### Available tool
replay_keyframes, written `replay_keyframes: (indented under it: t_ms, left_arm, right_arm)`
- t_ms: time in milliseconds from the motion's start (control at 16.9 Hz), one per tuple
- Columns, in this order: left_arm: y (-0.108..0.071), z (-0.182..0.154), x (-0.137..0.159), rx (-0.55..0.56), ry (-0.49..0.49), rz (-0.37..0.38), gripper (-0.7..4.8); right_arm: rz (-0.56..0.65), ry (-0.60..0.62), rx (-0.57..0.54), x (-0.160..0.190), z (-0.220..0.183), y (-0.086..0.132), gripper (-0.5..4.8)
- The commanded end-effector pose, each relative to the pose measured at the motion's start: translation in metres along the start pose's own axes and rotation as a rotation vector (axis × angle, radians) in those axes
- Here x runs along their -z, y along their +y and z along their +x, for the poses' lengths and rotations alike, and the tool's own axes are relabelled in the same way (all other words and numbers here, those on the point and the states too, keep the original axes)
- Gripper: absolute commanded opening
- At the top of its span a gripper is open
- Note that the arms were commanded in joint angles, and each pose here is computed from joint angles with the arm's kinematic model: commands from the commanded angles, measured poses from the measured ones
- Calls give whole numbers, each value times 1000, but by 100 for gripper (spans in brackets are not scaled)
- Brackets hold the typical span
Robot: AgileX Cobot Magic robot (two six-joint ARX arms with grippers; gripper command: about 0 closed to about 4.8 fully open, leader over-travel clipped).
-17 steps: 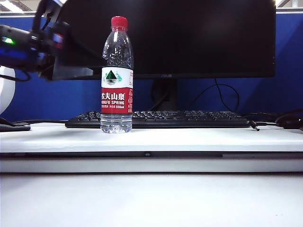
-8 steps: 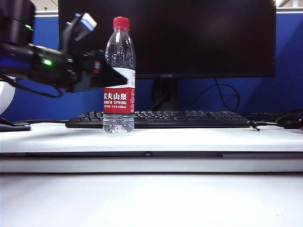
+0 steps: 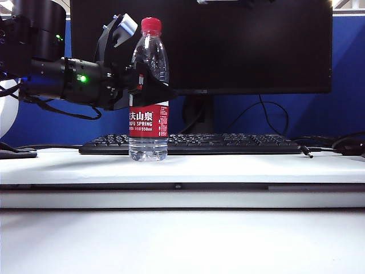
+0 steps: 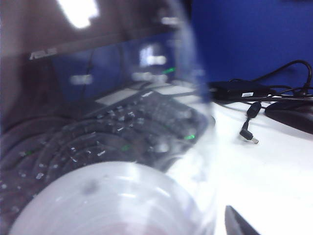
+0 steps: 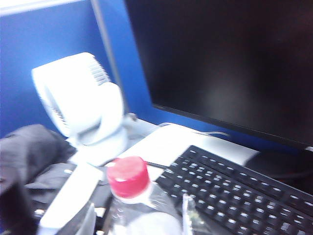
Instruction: Unscrew the cap from the plastic bottle on the table.
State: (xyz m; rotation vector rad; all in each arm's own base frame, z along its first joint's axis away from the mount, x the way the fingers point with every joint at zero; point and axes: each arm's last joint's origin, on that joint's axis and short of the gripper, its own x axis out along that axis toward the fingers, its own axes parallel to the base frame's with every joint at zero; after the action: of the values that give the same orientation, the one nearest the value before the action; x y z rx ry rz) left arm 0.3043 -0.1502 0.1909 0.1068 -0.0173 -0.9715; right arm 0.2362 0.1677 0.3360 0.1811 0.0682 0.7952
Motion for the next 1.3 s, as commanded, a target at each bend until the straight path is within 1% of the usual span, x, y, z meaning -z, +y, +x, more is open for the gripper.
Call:
replay_keyframes:
  t_ms: [59,119,178,296,415,474,533,593,770,830,948,1126,1185,1304]
  left_arm:
    - [0,0,-3,3,-24,18,420]
    - [0,1,-3,3,-25,19,410]
    - [0,1,-3,3,-25,19,367]
    - [0,1,-3,5,-25,19,357]
    - [0,1,-3,6,-25,19,355]
    - [0,1,-3,7,-25,19,293]
    - [-1,1,-3,8,-25,19,257]
    - [-1,1,-3,8,-25,18,239]
    - [-1,1,-3,34,-29,18,237]
    - [-2,1,-3,52,-30,11,237]
    - [-6,2,-4,107,-36,12,237]
    - [-8,4,-4,115,-38,13,237]
    - [-10,5,-4,121,-38,13,237]
    - [-11,5,-4,123,-38,14,237]
  right_arm:
    - [-8,13,18,3,3,-1,235]
    - [-6,22,17,5,5,-2,234]
    - [-3,41,-2,9,8,-3,235]
    - [3,69,-13,18,15,-5,235]
    - [1,58,-15,19,18,-6,235]
    - [-2,46,-17,19,19,-7,235]
    - [-2,44,-17,19,19,-7,235]
    - [-2,44,-16,19,20,-7,235]
    - [-1,48,-12,21,22,-8,236]
    - [0,55,-11,25,25,-9,286]
    - [-3,40,-18,27,29,-10,289]
    - [-9,12,-40,23,30,-9,290]
    - [-11,11,-69,22,31,-8,306]
    - [-14,3,-85,23,33,-3,311]
